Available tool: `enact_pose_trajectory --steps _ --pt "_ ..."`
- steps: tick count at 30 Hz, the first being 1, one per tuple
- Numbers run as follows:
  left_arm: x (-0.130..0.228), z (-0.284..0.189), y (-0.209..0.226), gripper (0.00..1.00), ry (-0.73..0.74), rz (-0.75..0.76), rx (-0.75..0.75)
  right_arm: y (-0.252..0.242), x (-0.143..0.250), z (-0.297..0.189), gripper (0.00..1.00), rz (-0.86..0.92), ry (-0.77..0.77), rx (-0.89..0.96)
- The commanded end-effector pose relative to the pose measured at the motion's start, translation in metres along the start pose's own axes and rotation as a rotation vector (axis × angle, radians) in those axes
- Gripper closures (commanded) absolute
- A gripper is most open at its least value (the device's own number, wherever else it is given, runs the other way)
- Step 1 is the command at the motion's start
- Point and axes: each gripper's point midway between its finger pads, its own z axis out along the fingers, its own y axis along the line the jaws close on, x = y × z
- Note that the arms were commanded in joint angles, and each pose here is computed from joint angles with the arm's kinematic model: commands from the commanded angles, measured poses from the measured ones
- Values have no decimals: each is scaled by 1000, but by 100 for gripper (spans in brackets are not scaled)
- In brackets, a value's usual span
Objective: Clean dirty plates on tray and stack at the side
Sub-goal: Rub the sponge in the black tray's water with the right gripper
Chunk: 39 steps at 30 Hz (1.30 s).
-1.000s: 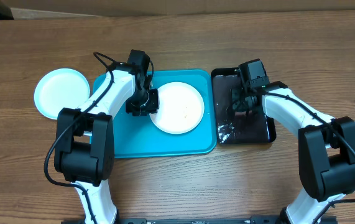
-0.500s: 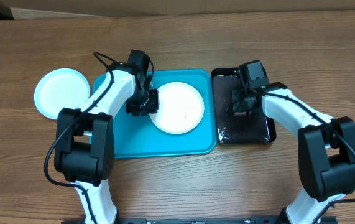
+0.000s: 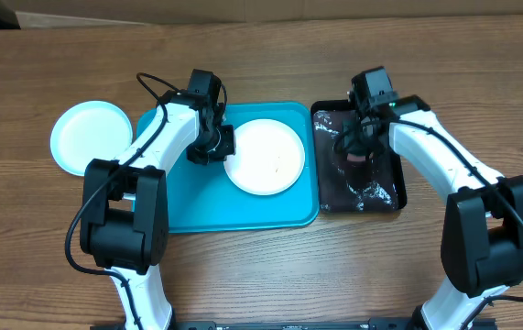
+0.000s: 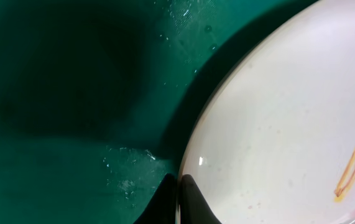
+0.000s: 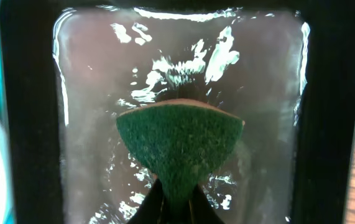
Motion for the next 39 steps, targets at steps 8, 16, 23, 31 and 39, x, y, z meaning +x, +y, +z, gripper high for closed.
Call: enact_pose_trajectory --steps 8,16,23,31,39 --pt "20 4 19 96 71 -131 -102 -1 -5 -19 96 57 -15 -4" --pt "4 5 17 78 6 -137 -96 4 4 -22 96 11 16 -15" --pt "13 5 15 96 39 -128 -97 4 4 -22 96 12 16 -15" --pt "18 5 15 96 58 -123 -103 4 0 -30 96 12 20 -14" --pt "18 5 15 96 58 -123 -103 7 17 -24 96 11 75 -36"
